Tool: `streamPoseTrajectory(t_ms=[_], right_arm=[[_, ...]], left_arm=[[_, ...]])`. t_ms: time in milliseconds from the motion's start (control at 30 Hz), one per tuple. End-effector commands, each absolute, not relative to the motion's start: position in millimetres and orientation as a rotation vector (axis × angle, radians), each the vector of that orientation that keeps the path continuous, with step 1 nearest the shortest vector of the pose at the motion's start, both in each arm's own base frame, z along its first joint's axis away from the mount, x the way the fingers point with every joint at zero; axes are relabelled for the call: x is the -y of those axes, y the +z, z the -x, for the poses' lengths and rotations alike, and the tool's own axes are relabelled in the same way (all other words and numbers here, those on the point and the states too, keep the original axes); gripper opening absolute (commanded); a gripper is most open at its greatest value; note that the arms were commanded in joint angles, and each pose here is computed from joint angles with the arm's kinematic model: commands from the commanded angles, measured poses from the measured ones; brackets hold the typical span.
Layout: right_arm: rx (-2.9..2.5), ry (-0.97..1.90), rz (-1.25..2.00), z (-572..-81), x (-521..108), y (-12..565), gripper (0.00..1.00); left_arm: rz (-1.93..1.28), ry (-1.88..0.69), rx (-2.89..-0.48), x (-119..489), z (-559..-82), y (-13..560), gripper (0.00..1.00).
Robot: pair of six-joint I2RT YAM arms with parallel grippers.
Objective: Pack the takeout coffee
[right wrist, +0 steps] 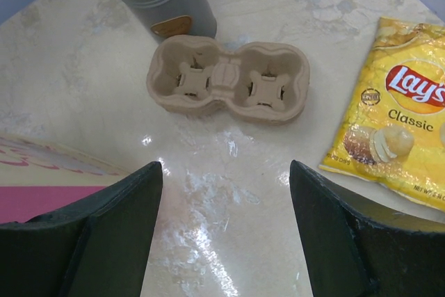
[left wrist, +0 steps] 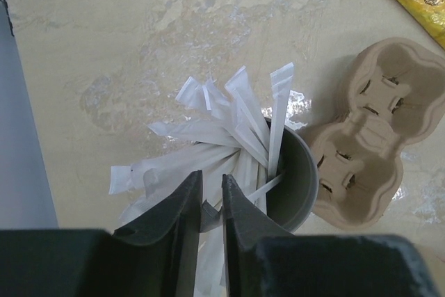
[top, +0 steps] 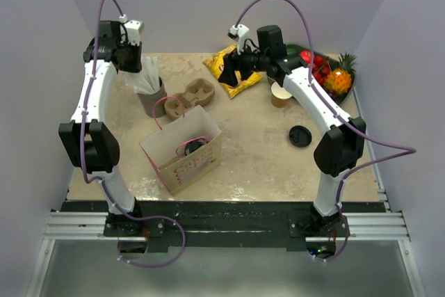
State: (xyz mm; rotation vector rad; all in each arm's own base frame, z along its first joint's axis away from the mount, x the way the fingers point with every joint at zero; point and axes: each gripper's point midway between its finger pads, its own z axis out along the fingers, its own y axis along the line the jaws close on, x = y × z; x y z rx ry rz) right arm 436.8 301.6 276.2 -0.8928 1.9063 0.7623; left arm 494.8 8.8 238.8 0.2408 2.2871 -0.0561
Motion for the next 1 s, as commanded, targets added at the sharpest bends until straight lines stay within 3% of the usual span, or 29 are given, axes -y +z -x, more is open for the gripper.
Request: streamPoseTrajectory(t_ms=[0, 133, 300, 500, 733, 967], right_arm=[[-1.877, 0.79, 0.885, -437, -303, 287, 0.77], [-1.882, 0.797, 0.88, -436, -303, 286, 0.77], [-1.881, 0.799, 0.879, -436, -303, 287, 0.77], [-1.872, 0.789, 0.868, -439, -303, 293, 0.77], [-1.872, 0.753, 0.831, -437, -295, 300, 0.77], [-1.89, 0.607, 0.781, -438, -270, 308, 0.78]], left_arm=[[-0.257, -0.005, -2.222, -16, -489, 266, 0.18], [-0.27, -0.029, -2.185, -11, -489, 281, 0.0], [-0.364, -0.161, -2.072, 15, -475, 326, 0.0], [-0.413, -0.114, -1.943, 18, -436, 394, 0.0], [-0.458, -0.055, -1.676, 27, -363, 485, 0.0], [-0.58, -0.254, -1.362, 78, -275, 556, 0.0]])
